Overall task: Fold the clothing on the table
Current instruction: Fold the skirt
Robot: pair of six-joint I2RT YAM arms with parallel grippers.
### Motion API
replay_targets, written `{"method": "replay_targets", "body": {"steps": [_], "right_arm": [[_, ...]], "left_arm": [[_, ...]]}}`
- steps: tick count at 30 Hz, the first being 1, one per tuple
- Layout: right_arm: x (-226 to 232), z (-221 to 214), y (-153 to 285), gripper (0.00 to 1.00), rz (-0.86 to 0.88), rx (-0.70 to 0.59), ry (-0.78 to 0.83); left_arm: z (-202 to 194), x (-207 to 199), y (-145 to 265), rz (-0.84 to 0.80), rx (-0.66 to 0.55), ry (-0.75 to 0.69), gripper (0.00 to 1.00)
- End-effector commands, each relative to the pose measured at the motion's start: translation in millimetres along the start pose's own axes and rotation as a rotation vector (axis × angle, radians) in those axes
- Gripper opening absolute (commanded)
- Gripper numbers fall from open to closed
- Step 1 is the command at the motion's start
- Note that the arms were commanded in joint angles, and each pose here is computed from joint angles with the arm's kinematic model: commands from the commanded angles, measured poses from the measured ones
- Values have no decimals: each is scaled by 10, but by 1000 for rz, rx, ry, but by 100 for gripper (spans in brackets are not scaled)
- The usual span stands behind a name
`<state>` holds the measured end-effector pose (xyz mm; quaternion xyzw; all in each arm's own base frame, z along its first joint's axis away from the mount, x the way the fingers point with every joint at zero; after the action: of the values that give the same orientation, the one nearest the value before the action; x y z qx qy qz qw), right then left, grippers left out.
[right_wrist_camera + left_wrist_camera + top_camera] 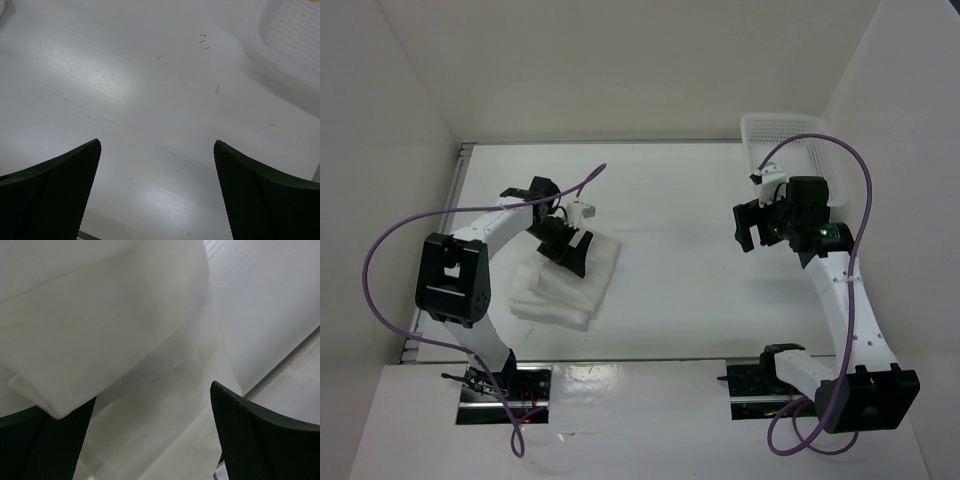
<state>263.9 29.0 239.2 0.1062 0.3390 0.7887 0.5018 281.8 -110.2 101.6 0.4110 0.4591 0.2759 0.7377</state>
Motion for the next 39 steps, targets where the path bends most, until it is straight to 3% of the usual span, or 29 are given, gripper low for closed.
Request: {"method": "replay_targets", "body": {"steps": [1, 9, 16, 27, 39], "right_arm": [[-31, 75, -26, 97, 0, -32, -7], [-8, 86, -28, 98, 17, -40, -7], [-18, 84, 30, 98, 6, -47, -10], [-57, 83, 116, 98, 3, -64, -30], [-75, -11, 186, 98, 0, -74, -61]], "left_arm": [[-17, 84, 131, 111, -24, -10, 100], [-67, 258, 97, 246, -20, -8, 100], [-63, 156, -192, 292, 28, -56, 100], [25, -409, -674, 287, 78, -247, 100], [513, -1196, -872, 226, -25, -461, 100]]}}
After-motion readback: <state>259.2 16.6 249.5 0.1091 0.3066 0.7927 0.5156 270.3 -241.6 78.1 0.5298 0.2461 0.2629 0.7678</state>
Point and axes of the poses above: each gripper's point midway between its finger pads, its own y axis back along the fingers, its own x axis along the line the jaws close on, z = x × y, the point moved 4 cm from there along y, back along the fingers, and after that the axes turned 9 degrees about y, right-handed, at the moved point
